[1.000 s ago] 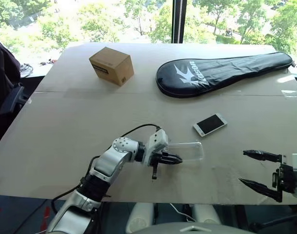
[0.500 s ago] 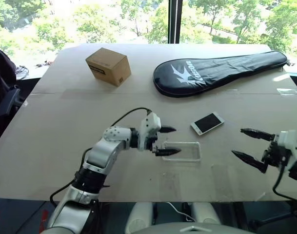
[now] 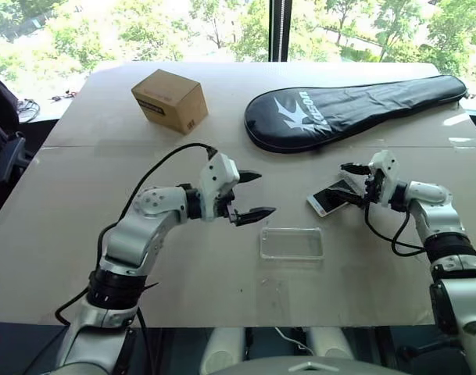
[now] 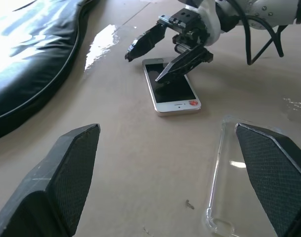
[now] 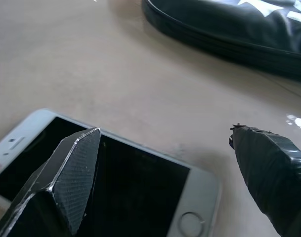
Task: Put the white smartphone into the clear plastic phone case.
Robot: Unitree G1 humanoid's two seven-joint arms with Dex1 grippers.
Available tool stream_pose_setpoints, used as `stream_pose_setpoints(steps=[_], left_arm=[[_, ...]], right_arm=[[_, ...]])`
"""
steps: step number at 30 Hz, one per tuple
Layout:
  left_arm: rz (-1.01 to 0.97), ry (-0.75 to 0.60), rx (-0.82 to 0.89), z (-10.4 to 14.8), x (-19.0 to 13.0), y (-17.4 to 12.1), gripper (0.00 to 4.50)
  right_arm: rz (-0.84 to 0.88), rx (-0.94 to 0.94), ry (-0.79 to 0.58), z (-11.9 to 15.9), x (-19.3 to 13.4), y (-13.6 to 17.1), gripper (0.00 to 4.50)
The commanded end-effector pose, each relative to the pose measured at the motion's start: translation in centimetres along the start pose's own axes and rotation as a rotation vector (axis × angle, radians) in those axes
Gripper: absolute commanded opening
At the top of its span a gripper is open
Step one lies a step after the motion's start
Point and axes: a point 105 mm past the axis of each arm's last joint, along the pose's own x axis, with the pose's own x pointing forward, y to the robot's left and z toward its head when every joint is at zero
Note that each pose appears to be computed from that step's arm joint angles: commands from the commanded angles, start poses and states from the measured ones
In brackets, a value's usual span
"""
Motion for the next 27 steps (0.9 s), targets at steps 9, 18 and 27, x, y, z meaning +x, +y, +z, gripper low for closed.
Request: stream_pose_setpoints(steps=[9,18,27], left_arm=[[0.016,-0.024,-0.009,0.2,-0.5,-0.2,4.46],[-0.081,-0.038,-0.041,-0.1,0.9,-0.8,4.46],[-0.122,-0.028,-0.023,-0.1,1.6,-0.6,4.46]], right_arm=[[0.329,0.179,0.215,-3.5,-4.6,2.9,4.50],[0.298,0.026,0.108,-3.7,-4.8,7.0,4.50],[0.137,-0.025,0.125,-4.8,-3.9,7.0,4.50]])
